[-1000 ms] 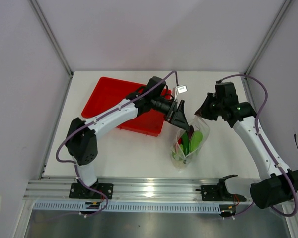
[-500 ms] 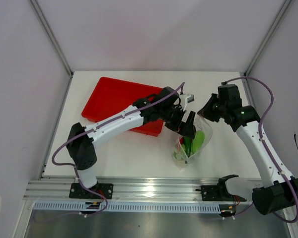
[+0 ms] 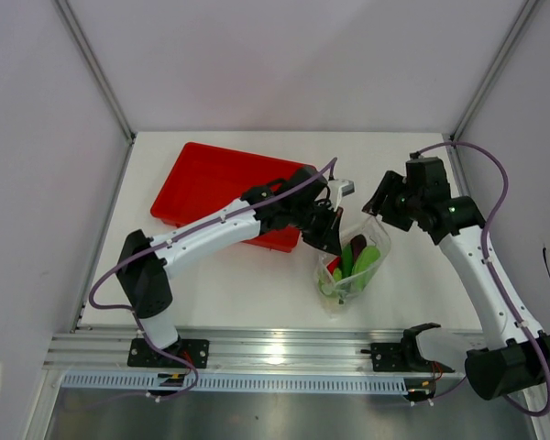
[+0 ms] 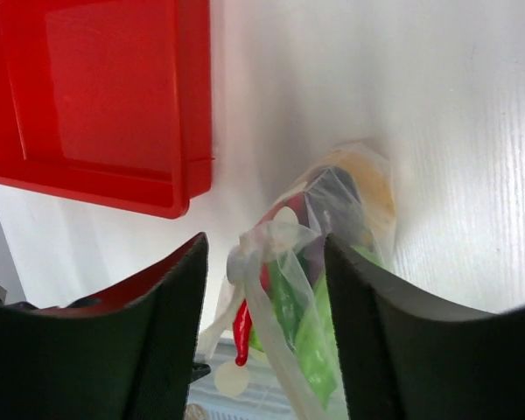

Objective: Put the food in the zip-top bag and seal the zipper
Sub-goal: Zip the zipper food storage bag at the center of the board.

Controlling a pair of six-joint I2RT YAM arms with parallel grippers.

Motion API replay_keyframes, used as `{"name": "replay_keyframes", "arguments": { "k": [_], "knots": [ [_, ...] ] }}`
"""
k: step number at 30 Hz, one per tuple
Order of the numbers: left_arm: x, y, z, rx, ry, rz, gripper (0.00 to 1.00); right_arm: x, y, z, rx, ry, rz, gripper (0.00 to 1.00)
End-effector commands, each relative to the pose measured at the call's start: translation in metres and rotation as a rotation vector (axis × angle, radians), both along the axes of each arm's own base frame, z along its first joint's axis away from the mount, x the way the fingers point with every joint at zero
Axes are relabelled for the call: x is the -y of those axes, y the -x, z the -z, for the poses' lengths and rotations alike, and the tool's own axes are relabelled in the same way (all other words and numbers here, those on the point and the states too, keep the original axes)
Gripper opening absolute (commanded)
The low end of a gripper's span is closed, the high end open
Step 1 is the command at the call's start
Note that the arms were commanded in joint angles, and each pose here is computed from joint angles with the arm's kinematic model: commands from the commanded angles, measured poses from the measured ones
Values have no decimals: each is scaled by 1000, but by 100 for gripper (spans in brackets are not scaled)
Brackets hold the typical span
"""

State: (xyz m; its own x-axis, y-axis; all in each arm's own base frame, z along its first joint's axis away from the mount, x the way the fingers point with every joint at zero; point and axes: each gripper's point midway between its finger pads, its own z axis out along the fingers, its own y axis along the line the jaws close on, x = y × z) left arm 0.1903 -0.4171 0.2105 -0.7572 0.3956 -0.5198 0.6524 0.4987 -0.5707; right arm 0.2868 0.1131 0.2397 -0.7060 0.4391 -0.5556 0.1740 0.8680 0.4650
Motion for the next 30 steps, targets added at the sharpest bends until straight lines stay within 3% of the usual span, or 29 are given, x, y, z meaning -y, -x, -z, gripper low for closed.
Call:
{"name": "replay_keyframes", "arguments": {
  "k": [1, 4, 7, 11, 18, 26, 30],
  "knots": [
    [3, 3, -32, 34, 64, 39, 1, 6, 6, -19, 6, 70, -81, 65],
    [6, 1, -36, 31, 79, 54, 1, 16, 16, -37, 3, 128, -111, 77],
    [8, 1, -41, 7, 111, 72, 1, 20, 31, -49, -2, 130, -129, 77],
    [10, 1, -46, -24, 143, 92, 1, 10, 60, -47, -47, 65, -205, 70],
    [15, -2, -50, -44, 169, 115, 1, 17, 92, -30, -143, 76, -215, 56],
    [16, -4, -49, -54, 175, 132, 1, 30, 121, -10, -268, 127, -219, 52],
    [17, -4, -52, -54, 188, 146, 1, 26, 134, -1, -317, 109, -241, 45]
  ]
}}
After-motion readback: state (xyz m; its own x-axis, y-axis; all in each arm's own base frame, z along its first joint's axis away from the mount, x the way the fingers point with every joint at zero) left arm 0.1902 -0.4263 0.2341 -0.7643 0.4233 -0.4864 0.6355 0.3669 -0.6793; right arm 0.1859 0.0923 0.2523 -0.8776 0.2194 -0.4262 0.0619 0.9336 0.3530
